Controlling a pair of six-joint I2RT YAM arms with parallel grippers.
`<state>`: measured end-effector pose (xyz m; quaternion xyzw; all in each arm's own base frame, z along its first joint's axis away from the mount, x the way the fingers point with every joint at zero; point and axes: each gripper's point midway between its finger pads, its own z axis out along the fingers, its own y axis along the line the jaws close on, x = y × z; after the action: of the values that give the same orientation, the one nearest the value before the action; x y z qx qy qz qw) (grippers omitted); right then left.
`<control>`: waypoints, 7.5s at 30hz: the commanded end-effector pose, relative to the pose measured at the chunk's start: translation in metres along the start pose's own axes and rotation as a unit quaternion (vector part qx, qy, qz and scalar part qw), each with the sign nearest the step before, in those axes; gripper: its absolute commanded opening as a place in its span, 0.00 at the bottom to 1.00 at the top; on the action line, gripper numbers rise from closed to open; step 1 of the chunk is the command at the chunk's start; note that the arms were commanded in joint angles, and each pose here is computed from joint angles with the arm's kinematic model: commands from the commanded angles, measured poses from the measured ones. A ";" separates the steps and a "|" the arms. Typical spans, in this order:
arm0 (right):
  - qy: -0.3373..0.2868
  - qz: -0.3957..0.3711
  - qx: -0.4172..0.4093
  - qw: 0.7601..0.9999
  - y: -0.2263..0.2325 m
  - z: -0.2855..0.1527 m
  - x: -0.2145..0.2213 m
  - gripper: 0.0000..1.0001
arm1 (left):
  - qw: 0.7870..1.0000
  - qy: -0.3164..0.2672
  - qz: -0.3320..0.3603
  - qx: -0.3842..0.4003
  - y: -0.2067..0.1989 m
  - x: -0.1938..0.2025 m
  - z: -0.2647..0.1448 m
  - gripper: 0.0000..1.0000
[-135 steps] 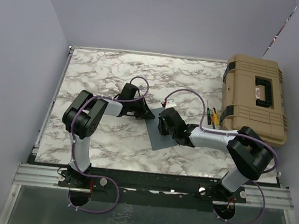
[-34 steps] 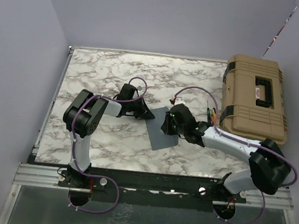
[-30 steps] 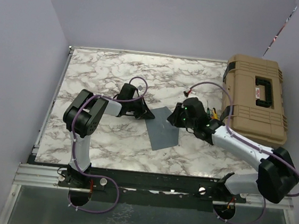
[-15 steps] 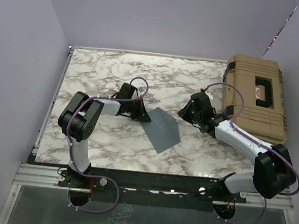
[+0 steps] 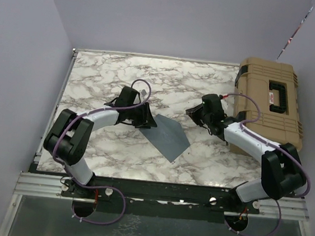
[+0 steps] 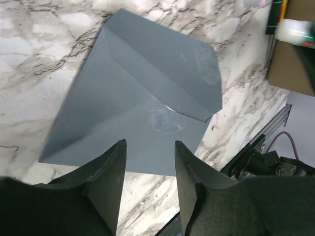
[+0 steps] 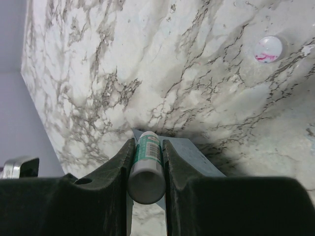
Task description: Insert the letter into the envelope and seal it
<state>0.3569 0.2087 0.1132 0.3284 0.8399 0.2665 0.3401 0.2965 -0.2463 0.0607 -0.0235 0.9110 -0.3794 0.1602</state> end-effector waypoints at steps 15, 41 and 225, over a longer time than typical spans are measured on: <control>0.002 0.198 0.069 0.978 -0.059 0.049 0.031 0.15 | 1.000 -0.024 0.017 0.008 -0.015 -0.008 -0.016 0.52; 0.065 -0.050 0.044 0.996 -0.049 0.005 0.034 0.18 | 0.999 0.000 0.031 -0.032 0.014 -0.003 0.013 0.01; 0.155 -0.464 0.059 0.870 -0.005 0.049 0.145 0.10 | 0.989 0.075 -0.091 -0.089 0.089 0.026 0.062 0.00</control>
<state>0.3065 0.3139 0.0286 -0.1180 0.9518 0.0643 0.2759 0.3327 -0.2681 0.0207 -0.0584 0.8970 -0.4231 0.1143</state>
